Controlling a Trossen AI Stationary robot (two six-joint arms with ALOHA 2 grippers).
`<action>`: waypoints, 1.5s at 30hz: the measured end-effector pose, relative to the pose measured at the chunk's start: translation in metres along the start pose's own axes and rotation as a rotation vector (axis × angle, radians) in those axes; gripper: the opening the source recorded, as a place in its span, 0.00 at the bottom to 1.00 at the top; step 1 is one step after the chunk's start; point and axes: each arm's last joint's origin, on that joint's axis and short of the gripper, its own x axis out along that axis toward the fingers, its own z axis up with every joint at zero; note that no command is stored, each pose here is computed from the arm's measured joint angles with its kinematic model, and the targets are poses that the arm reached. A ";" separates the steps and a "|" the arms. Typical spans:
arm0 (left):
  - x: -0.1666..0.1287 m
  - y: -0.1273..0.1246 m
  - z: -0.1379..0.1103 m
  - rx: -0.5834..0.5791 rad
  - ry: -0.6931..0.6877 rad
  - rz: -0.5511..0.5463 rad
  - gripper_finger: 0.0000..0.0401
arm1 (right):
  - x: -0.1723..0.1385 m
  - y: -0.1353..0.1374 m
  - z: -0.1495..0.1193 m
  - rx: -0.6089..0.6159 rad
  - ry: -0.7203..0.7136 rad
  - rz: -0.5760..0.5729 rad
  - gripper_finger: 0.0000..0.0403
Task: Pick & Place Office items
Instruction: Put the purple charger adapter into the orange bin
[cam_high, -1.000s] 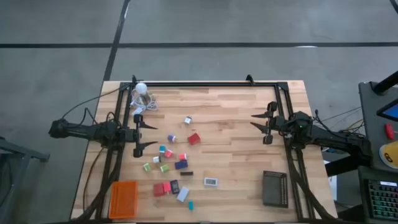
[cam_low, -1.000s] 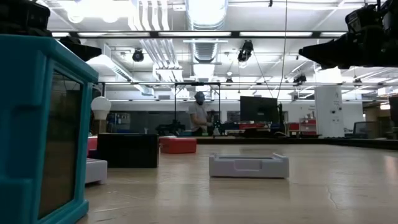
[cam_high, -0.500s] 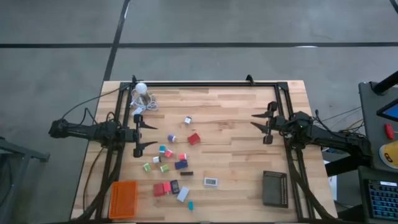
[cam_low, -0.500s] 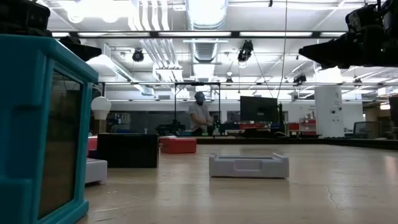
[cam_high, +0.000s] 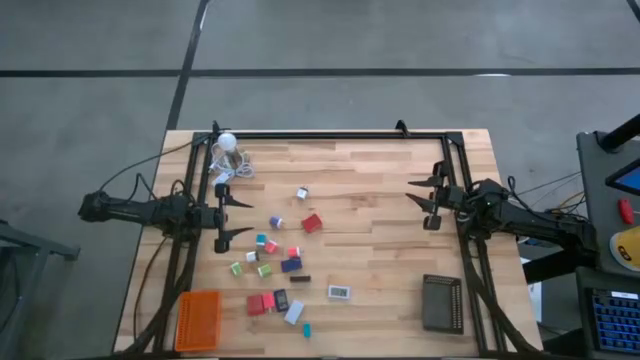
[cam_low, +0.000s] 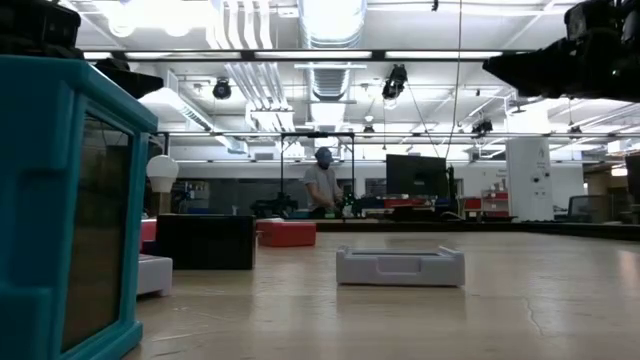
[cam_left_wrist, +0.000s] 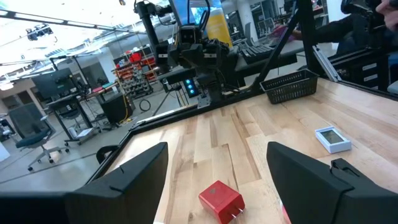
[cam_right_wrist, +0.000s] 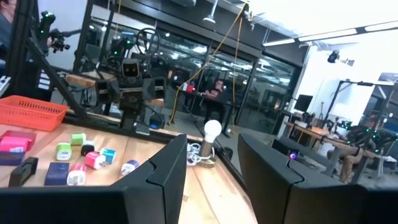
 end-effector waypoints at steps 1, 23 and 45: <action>0.000 0.000 0.000 0.000 0.000 0.000 0.69 | 0.000 0.000 0.000 0.002 0.000 0.000 0.35; 0.000 0.000 0.000 0.000 0.000 0.000 0.69 | 0.006 0.002 -0.013 0.063 0.117 0.027 0.35; 0.000 0.000 0.000 0.000 0.000 0.000 0.69 | 0.007 0.003 -0.015 0.075 0.136 0.030 0.35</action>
